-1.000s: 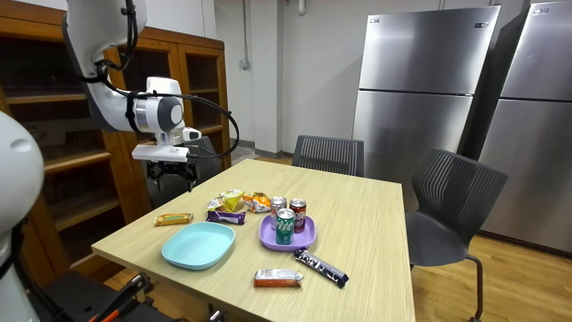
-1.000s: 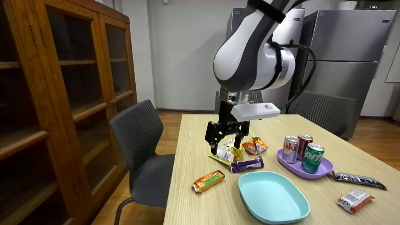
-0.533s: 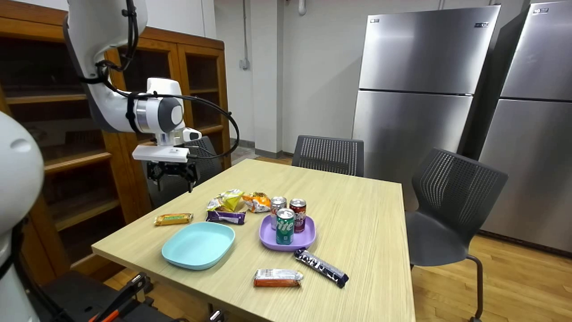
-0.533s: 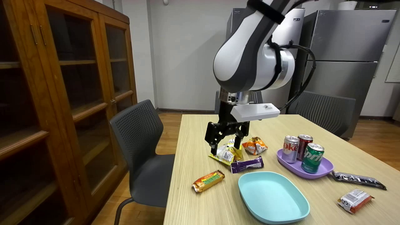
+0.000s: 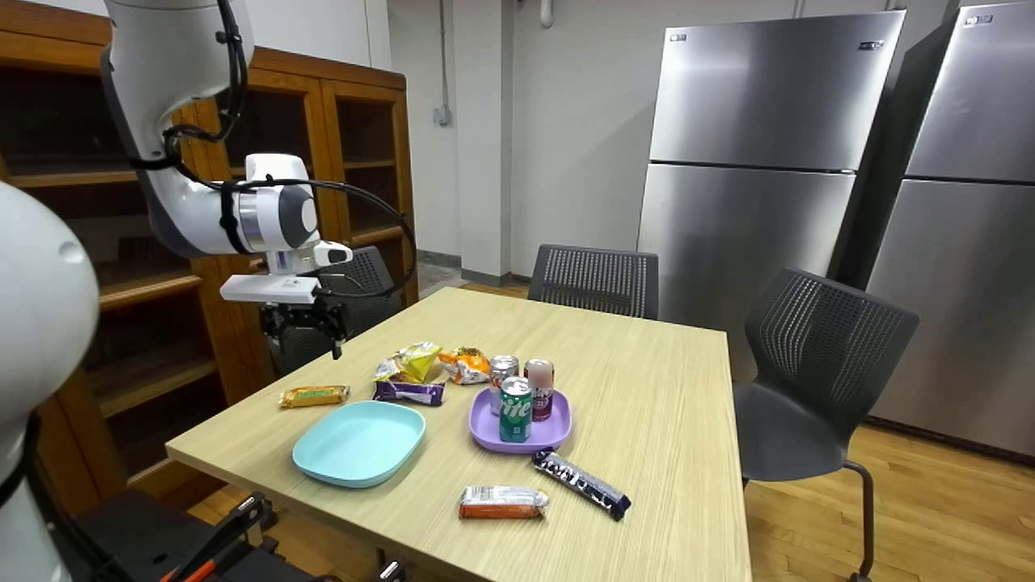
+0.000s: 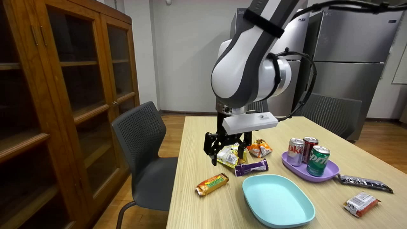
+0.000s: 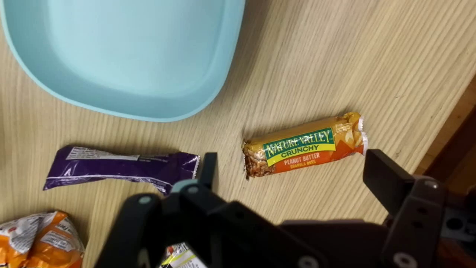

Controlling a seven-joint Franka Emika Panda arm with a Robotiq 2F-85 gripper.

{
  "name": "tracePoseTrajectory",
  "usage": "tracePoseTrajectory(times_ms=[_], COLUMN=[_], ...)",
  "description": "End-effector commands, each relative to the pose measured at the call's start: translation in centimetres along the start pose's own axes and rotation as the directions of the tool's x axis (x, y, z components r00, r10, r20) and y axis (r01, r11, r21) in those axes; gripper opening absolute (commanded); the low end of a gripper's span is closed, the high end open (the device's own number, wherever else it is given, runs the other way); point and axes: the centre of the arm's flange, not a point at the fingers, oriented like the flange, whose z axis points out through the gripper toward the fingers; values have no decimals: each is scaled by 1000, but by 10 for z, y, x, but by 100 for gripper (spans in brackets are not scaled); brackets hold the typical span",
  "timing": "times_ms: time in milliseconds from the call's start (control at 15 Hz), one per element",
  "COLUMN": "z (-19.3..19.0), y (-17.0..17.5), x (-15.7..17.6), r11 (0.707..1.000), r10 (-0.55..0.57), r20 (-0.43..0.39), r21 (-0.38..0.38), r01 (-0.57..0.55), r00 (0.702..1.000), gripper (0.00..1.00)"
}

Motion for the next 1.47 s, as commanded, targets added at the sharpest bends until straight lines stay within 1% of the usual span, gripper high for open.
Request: tracePoseTrajectory(times_ms=[0,133,267,667,933,1133,1400], z=[12,19,29,57,70,76,85], y=[-19,-24,-27,-30,-32,-35,-37], x=[13,16,19,28,34,39,44], r11=[992,982,965,897,857,835,811], r10=[118,186,257,438,513,548,583], r20=[8,8,6,-16,-16,-13,-32], r21=[-46,-48,-60,-56,-47,-44,-37], r01=[-118,-185,-256,-439,-514,-548,-583], r00=[993,983,966,899,858,836,812], gripper=[100,100,100,100,100,100,100])
